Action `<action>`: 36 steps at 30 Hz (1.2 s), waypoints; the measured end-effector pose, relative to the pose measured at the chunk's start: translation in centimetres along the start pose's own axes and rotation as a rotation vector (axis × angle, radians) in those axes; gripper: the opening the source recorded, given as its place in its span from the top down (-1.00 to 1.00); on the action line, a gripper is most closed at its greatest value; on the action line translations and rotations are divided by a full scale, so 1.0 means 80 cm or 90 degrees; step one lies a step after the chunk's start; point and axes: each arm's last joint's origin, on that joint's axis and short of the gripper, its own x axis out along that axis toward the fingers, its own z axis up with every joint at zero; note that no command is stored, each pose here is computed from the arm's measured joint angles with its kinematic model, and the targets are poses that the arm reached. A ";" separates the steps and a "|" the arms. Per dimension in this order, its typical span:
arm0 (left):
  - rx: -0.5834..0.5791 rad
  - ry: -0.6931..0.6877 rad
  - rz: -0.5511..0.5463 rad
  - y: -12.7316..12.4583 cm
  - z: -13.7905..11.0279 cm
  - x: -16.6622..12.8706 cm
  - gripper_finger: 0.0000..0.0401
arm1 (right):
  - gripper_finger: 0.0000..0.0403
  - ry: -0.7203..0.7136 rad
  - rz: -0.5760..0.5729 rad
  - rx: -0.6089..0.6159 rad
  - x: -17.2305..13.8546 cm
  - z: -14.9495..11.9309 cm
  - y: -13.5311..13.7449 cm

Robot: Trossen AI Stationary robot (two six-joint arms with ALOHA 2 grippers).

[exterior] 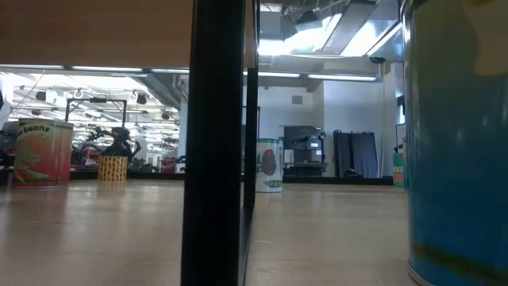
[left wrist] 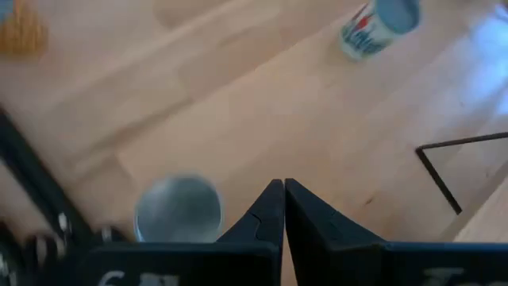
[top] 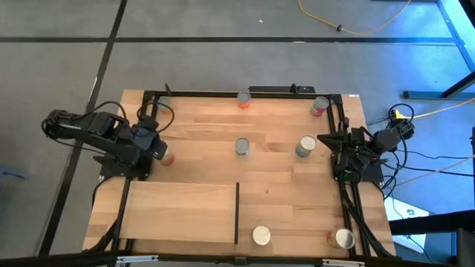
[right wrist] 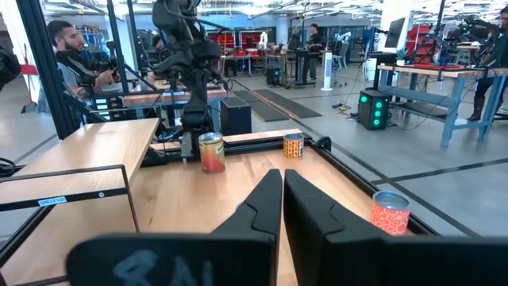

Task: Pick and place cans onto a shelf
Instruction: Put the canned green beans on the shelf

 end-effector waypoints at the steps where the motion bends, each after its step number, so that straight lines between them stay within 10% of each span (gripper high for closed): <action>1: -0.017 0.010 0.007 0.000 -0.001 0.001 0.91 | 0.90 0.000 0.000 0.000 0.000 0.000 0.000; 18: -0.164 0.042 0.113 -0.020 -0.004 0.029 0.71 | 0.90 0.000 0.010 -0.001 0.000 0.000 0.001; 36: -0.147 0.074 0.284 -0.048 -0.013 0.078 0.71 | 0.90 0.000 0.011 0.000 0.000 0.000 0.001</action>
